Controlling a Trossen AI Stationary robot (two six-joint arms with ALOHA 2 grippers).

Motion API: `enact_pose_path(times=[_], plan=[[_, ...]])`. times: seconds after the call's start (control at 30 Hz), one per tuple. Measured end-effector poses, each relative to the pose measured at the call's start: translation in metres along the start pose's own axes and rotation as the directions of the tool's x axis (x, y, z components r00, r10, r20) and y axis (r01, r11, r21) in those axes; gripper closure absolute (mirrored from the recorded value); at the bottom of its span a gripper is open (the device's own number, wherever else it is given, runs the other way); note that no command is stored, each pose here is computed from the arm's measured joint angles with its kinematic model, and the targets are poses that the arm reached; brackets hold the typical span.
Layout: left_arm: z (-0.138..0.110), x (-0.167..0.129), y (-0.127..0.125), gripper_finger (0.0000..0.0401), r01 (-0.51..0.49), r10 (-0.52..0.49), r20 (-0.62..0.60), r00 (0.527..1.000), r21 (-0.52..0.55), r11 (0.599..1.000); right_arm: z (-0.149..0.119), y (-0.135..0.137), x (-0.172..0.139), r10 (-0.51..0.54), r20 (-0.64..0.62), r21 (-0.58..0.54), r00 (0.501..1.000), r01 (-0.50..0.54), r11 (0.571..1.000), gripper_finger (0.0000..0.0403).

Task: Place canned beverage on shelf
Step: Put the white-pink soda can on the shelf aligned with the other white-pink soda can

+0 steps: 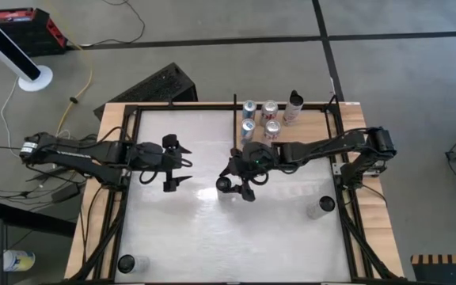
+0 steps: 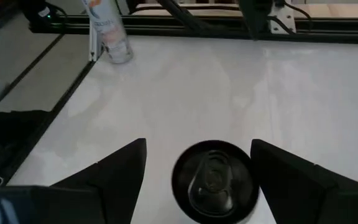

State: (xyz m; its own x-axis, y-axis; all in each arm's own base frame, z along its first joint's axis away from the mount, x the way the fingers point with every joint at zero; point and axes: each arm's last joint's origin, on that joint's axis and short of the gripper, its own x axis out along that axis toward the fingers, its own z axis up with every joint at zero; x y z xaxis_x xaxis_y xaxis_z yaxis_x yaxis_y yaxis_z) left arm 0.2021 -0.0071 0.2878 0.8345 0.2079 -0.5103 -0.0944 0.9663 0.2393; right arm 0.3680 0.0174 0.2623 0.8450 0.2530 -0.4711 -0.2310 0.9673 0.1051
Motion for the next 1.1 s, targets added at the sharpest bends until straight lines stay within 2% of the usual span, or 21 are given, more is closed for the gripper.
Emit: enact_pose_path(times=[0.37,0.83,1.1], plan=[[0.000,0.000,0.000,0.0019,0.002,-0.002,-0.001,1.000,0.017,1.000,-0.008,-0.001,0.004,-0.036,-0.029,-0.040,0.999,0.034,0.999,0.0089],[0.000,0.000,0.000,0.0019,0.003,-0.003,-0.003,1.000,0.035,0.999,-0.023,-0.006,0.025,-0.045,-0.080,-0.039,0.996,0.042,0.998,0.0089],[-0.001,0.000,0.000,0.0019,0.006,-0.005,-0.011,1.000,0.042,0.999,-0.025,-0.007,0.027,-0.064,-0.086,-0.040,0.994,0.061,0.997,0.0092]])
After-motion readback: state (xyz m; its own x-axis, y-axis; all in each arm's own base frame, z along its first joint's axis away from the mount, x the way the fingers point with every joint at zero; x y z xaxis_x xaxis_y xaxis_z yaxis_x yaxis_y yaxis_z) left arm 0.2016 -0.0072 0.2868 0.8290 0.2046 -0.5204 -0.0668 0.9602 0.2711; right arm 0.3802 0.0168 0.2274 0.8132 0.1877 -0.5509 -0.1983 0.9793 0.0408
